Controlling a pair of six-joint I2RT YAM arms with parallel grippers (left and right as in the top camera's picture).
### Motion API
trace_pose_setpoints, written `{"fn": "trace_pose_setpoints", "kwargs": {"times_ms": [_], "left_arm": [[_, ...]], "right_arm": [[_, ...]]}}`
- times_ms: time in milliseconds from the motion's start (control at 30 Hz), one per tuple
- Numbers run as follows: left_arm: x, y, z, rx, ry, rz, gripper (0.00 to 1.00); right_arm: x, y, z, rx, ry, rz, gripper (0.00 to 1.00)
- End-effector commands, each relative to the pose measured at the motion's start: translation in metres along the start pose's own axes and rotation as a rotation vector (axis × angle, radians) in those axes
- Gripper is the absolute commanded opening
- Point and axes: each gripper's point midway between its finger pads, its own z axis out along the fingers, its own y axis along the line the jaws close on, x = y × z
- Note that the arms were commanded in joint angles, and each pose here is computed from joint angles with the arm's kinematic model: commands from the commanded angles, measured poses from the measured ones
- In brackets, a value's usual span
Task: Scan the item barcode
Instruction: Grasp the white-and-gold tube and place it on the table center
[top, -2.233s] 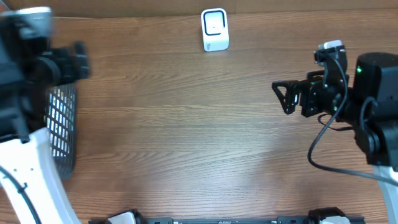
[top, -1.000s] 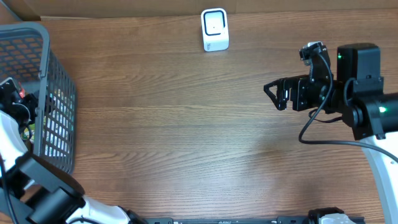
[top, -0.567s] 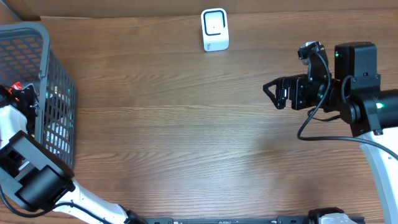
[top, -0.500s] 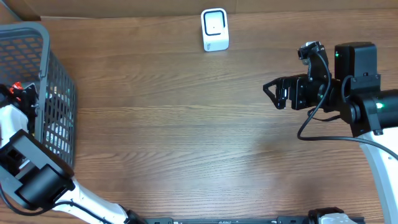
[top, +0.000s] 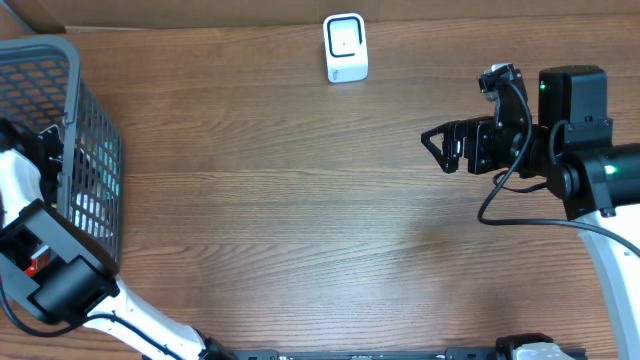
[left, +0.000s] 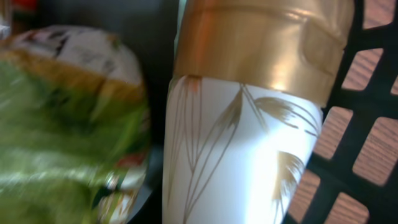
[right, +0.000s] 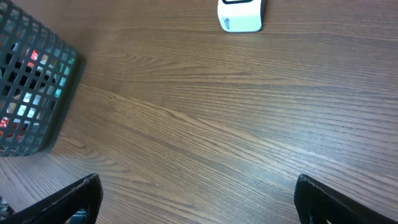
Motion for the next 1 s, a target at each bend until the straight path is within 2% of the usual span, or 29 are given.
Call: {"fn": "trace_pose_setpoints", "kwargs": {"times_ms": [0,267,467,733,867,967], "left_arm": [[-0.022,-0.003,-0.025,-0.040,-0.029,-0.091,0.04],[-0.057,-0.015,-0.121,-0.048,-0.122,-0.135,0.04],[-0.068,-0.034,-0.203,-0.037,-0.241,-0.182,0.04],[-0.054,-0.118,-0.292,0.037,-0.402,-0.019,0.04],[-0.047,-0.153,-0.323,-0.031,-0.503,0.067,0.04],[-0.038,-0.180,-0.331,-0.039,-0.524,0.109,0.04]], "right_arm": [[-0.007,0.004,-0.004,-0.009,-0.021,-0.009,0.99],[-0.008,0.004,-0.004,-0.009,-0.026,-0.012,0.99],[-0.008,0.004,-0.004,-0.009,-0.026,-0.012,0.99],[-0.011,0.004,-0.005,-0.010,-0.036,-0.017,0.99],[-0.011,0.004,-0.005,-0.010,-0.036,-0.017,0.99],[-0.011,0.004,-0.005,-0.010,-0.037,-0.018,0.99]]}}
